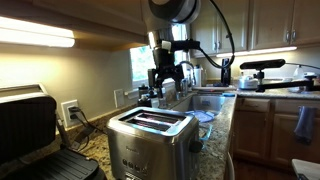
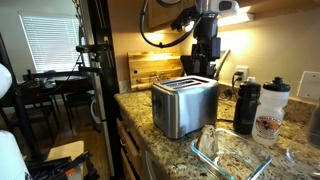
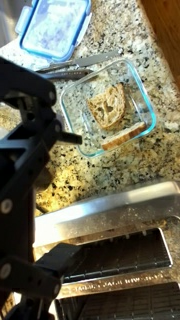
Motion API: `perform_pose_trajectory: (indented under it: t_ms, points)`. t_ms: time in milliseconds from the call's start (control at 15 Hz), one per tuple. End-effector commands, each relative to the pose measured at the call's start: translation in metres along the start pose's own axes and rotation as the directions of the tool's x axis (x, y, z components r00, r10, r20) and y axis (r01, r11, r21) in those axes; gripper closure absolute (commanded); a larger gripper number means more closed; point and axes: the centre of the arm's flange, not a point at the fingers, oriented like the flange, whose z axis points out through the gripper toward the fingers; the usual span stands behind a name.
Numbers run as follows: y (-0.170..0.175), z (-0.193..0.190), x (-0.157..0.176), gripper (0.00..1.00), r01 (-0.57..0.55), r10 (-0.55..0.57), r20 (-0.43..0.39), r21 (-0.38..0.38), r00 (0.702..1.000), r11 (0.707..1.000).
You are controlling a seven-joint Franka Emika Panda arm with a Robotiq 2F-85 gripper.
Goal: Put one slice of bread inside the right slot of the toaster
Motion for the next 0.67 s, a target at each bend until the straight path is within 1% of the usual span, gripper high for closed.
perform_pose_trajectory:
  t_ms: [0, 267, 600]
  points:
    - [0.021, -0.009, -0.035, 0.00, -0.060, 0.061, 0.013, -0.021, 0.998, 0.998]
    - [0.036, -0.007, -0.050, 0.00, -0.105, 0.105, 0.032, -0.021, 0.994, 0.994]
    - [0.068, 0.008, -0.029, 0.00, -0.145, 0.146, 0.047, -0.019, 0.988, 0.989]
